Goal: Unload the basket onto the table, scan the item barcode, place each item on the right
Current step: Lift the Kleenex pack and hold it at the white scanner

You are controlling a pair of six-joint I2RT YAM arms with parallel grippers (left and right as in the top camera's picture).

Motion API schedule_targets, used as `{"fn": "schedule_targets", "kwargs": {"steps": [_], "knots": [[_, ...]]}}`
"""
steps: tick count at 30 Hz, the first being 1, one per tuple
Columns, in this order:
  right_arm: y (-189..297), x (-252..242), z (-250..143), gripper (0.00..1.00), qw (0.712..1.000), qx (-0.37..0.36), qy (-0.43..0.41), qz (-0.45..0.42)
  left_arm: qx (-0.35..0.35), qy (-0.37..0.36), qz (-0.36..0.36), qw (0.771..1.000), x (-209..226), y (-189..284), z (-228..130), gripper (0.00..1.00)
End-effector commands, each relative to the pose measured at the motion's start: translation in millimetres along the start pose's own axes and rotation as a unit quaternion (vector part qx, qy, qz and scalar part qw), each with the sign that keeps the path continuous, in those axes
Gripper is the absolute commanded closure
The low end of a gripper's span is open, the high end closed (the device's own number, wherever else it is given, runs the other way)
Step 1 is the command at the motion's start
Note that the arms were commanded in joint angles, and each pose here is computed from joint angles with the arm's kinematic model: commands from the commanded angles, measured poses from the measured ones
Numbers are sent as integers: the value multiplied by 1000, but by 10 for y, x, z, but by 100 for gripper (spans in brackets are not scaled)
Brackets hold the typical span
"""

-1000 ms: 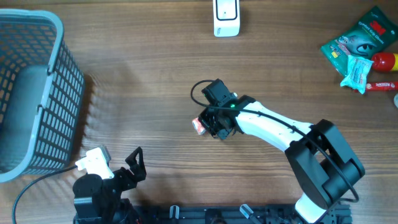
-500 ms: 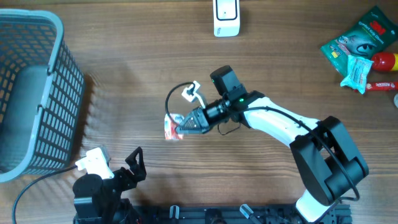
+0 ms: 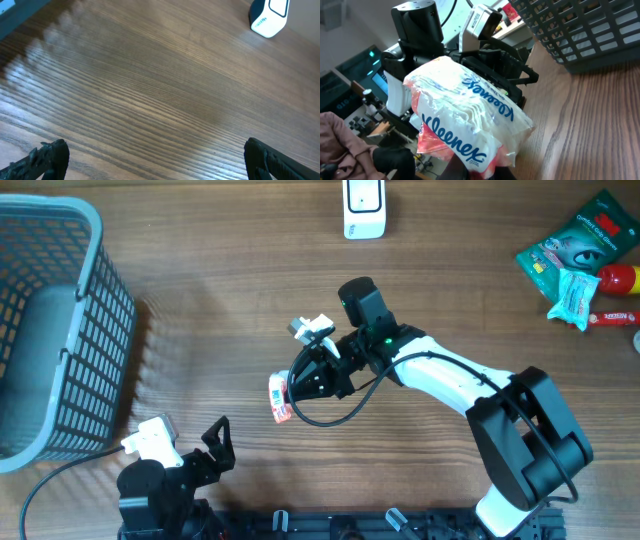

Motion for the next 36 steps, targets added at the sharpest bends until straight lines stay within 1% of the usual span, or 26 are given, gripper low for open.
{"fn": "schedule_targets", "kwargs": {"steps": [1, 4, 6, 9, 11, 13, 16, 21, 22, 23, 25, 27, 28, 30, 31, 33, 34, 36], "knots": [[-3, 135, 70, 96, 999, -6, 35, 27, 0, 1, -9, 1000, -24, 7, 0, 0], [-3, 6, 52, 95, 997, 6, 78, -21, 0, 1, -9, 1000, -24, 7, 0, 0], [4, -47, 90, 96, 991, 9, 127, -38, 0, 1, -9, 1000, -24, 7, 0, 0], [4, -69, 255, 95, 975, 6, 216, -46, 0, 1, -9, 1000, -24, 7, 0, 0], [-11, -43, 394, 95, 965, 0, 257, -45, 0, 1, -9, 1000, -24, 7, 0, 0], [-19, 6, 532, 95, 960, -8, 275, -43, 0, 1, -9, 1000, -24, 7, 0, 0], [-18, 86, 678, 95, 959, -17, 278, -40, 0, 1, -9, 1000, -24, 7, 0, 0], [-21, 291, 675, 96, 949, 2, 313, 18, 0, 1, -9, 1000, -24, 7, 0, 0], [-19, 319, 645, 96, 950, 9, 310, 32, 0, 1, -9, 1000, -24, 7, 0, 0], [-20, 306, 631, 96, 959, 9, 281, 32, 0, 1, -9, 1000, -24, 7, 0, 0], [-21, 244, 547, 96, 980, 8, 195, 33, 0, 1, -9, 1000, -24, 7, 0, 0], [-21, 176, 429, 96, 991, 4, 133, 30, 0, 1, -9, 1000, -24, 7, 0, 0], [-19, 113, 354, 96, 995, 0, 103, 17, 0, 1, -9, 1000, -24, 7, 0, 0], [1, -106, 163, 96, 998, 4, 32, -60, 0, 1, -9, 1000, -24, 7, 0, 0], [30, -239, 34, 96, 993, 18, 3, -114, 0, 1, -9, 1000, -24, 7, 0, 0], [143, -478, -254, 96, 971, 69, -43, -226, 0, 1, -9, 1000, -24, 7, 0, 0], [205, -547, -373, 96, 958, 94, -59, -265, 0, 1, -9, 1000, -25, 7, 0, 0], [299, -587, -489, 96, 942, 121, -76, -303, 0, 1, -9, 1000, -24, 7, 0, 0]]}}
Point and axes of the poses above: each gripper's point midway between its finger pads, its own y axis back along the fingers, its own x axis along the line the jaws close on, z = x × y, the point moved 4 cm from there along y, back along the fingers, and after that the axes turned 5 degrees about y, right-handed, at the moved point
